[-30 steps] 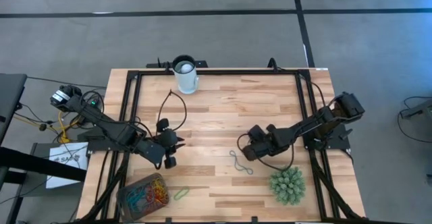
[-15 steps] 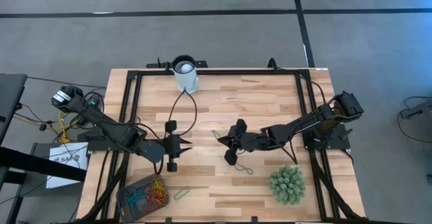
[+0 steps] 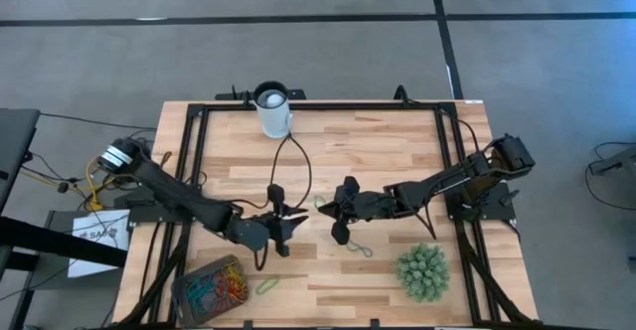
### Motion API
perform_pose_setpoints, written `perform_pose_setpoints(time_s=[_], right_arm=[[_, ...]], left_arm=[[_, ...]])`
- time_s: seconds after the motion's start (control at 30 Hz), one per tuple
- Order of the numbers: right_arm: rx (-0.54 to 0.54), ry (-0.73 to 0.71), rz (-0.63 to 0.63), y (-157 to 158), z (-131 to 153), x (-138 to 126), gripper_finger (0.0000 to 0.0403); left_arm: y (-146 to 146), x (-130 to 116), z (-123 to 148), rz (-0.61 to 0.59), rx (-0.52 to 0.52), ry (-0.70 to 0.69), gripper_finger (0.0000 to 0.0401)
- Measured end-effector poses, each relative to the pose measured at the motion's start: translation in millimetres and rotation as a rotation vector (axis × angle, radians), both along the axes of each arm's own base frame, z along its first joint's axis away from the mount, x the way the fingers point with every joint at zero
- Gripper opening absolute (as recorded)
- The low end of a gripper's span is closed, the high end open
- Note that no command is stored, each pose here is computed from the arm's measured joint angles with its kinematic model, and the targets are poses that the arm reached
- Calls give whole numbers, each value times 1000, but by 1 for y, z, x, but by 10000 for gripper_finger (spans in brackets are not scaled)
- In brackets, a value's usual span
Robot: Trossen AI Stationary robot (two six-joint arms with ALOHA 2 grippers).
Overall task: Pick and place items into bin
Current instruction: Put the green rubber band into the black bin
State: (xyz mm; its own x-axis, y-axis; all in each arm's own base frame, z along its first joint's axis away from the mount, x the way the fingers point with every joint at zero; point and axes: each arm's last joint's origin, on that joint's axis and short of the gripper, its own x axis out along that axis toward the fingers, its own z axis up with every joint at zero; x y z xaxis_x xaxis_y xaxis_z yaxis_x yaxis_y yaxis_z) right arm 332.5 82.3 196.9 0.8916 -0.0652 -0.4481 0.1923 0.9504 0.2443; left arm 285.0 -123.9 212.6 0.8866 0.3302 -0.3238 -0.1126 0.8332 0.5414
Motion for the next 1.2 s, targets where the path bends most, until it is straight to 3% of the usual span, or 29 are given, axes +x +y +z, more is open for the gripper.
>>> perform_pose_setpoints(time_s=[0.27,0.87,1.2], right_arm=[[-1,2,0,0,0,0,1],[-1,1,0,0,0,0,1],[-1,1,0,0,0,0,1]], left_arm=[[7,19,-20,39,-9,-18,70],[22,24,-23,52,0,14,72],[29,25,-25,94,30,45,132]])
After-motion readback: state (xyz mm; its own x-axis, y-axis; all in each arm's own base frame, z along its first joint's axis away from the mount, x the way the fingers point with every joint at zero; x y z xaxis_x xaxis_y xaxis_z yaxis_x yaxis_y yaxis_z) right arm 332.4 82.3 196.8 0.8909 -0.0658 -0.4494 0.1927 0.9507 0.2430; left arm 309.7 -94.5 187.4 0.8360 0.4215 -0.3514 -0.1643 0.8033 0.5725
